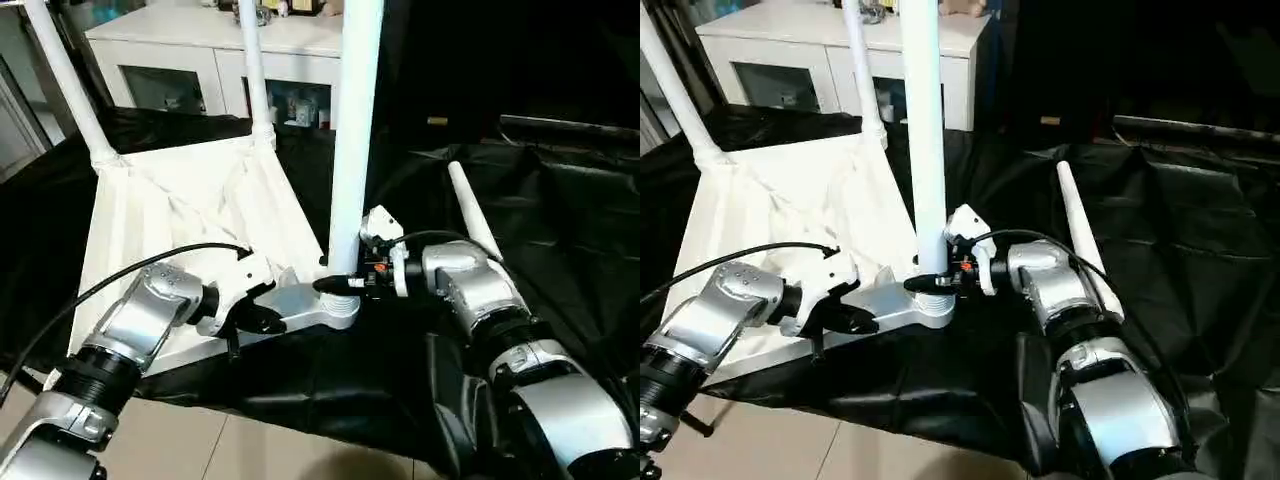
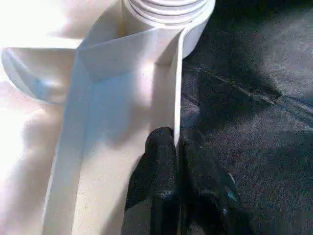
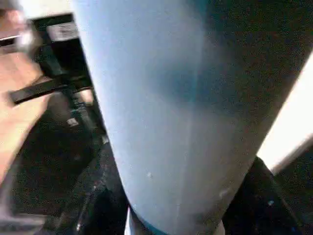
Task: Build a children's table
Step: Insert table leg to table base
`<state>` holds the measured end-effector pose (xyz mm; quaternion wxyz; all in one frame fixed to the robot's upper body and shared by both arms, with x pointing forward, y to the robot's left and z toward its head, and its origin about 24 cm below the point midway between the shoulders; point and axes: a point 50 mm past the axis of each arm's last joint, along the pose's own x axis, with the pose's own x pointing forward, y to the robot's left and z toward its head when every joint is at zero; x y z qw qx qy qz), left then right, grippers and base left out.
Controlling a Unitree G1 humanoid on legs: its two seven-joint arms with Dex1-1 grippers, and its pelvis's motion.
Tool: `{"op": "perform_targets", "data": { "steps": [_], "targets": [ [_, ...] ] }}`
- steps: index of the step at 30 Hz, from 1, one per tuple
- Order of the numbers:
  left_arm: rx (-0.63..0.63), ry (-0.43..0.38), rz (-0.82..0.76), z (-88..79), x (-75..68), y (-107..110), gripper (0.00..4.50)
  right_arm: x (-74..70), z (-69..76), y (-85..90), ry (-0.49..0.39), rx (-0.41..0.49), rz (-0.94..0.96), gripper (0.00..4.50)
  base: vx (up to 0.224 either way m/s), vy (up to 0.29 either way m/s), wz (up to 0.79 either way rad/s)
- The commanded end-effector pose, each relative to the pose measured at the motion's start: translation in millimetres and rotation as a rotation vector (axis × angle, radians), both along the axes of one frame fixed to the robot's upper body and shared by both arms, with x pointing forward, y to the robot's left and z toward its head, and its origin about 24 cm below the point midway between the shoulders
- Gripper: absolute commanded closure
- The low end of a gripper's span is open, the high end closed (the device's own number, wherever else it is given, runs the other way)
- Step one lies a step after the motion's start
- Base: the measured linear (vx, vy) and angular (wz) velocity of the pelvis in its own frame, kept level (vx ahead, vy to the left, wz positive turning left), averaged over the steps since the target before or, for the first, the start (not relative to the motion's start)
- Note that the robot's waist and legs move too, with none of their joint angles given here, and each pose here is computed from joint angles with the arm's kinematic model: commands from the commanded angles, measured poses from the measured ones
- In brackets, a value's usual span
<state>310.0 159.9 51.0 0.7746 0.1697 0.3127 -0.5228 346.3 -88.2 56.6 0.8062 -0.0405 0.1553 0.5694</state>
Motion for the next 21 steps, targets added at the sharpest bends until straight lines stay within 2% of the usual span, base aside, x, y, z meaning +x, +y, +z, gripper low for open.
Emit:
{"op": "perform_targets", "data": {
  "steps": [1, 2, 3, 6, 8, 11, 16, 21],
  "targets": [
    [-0.032, -0.048, 0.101, 3.1, 13.7, -15, 4.50, -17.0, -56.6, -6.3, 0.239, -0.091, -0.258, 2.59, 0.000, 0.000, 0.00],
    [-0.037, -0.051, 0.129, 2.1, 16.1, -17, 4.50, -15.7, -57.9, -6.5, 0.246, -0.082, -0.312, 2.59, 0.000, 0.000, 0.00],
    [-0.049, -0.057, 0.204, -0.9, 23.1, -25, 4.50, -13.3, -63.9, -8.1, 0.261, -0.087, -0.472, 2.59, -0.054, -0.009, -0.01],
    [-0.052, -0.070, 0.258, -2.6, 28.9, -34, 4.50, -13.5, -69.5, -8.2, 0.287, -0.090, -0.581, 2.59, -0.040, 0.004, -0.03],
    [-0.057, -0.078, 0.305, -5.9, 35.3, -52, 4.50, -14.2, -76.0, -1.1, 0.331, -0.088, -0.739, 2.59, -0.028, 0.014, -0.01],
    [-0.048, -0.083, 0.315, -8.1, 36.8, -60, 4.50, -15.0, -77.7, 5.6, 0.340, -0.102, -0.776, 2.59, 0.000, 0.000, 0.00],
    [-0.015, -0.075, 0.294, -13.3, 36.3, -71, 4.50, -17.6, -76.9, 29.6, 0.355, -0.135, -0.772, 2.59, 0.000, 0.000, 0.00],
    [-0.007, -0.068, 0.296, -15.7, 35.8, -69, 4.50, -18.9, -78.2, 30.9, 0.367, -0.144, -0.770, 2.59, 0.000, 0.000, 0.00]
  ]
}}
